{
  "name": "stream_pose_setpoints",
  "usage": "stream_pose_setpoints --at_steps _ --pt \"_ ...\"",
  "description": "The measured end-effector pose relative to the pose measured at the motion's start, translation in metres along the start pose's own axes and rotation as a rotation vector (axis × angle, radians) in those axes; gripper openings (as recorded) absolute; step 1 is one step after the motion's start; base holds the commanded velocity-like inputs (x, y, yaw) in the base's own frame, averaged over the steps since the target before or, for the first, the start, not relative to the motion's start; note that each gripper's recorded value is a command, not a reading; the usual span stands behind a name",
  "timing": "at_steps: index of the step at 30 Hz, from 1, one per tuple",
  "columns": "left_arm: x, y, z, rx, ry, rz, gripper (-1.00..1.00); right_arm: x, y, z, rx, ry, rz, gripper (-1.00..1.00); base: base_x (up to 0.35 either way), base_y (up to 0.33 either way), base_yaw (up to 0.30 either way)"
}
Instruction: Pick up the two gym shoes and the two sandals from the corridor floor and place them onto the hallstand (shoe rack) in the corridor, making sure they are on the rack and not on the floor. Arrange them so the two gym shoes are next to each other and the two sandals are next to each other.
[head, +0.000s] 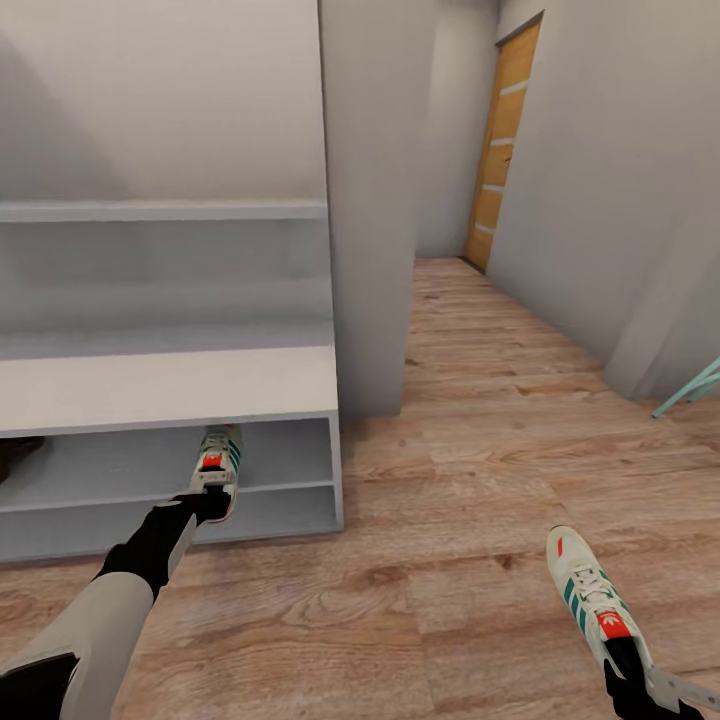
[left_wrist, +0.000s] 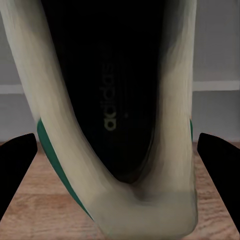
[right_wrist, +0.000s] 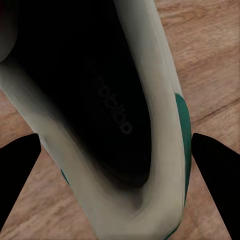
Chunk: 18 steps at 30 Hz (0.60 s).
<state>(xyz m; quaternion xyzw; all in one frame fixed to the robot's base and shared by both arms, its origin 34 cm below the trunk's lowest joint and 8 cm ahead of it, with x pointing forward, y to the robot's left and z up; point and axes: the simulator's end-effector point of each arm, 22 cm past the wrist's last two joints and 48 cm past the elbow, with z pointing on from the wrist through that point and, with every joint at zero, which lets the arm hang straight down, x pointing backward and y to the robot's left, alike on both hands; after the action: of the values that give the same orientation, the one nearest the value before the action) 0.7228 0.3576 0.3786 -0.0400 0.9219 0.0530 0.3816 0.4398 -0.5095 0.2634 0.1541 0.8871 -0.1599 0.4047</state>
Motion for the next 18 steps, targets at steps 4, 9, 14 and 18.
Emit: stream_pose_setpoints --at_steps 4,9,14,18 --pt "0.0003 -0.0001 0.0000 0.001 0.001 0.000 -1.00 0.0001 0.0000 0.0000 0.000 0.000 0.000 -1.00 0.048 0.000 0.000" --pt "0.0005 -0.0002 -0.0002 0.001 0.002 -0.001 -1.00 -0.0002 0.0000 -0.0001 0.000 0.000 0.000 -1.00 0.217 0.000 0.000" --pt "0.0008 -0.0002 -0.0001 0.001 0.002 -0.001 -1.00 -0.0002 0.0000 -0.0001 0.000 0.000 0.000 -1.00 0.265 0.000 0.000" --pt "0.0007 -0.0002 0.0000 0.001 0.002 0.000 -1.00 -0.0003 0.0001 0.0000 0.000 -0.001 0.000 -1.00 0.127 0.000 0.000"
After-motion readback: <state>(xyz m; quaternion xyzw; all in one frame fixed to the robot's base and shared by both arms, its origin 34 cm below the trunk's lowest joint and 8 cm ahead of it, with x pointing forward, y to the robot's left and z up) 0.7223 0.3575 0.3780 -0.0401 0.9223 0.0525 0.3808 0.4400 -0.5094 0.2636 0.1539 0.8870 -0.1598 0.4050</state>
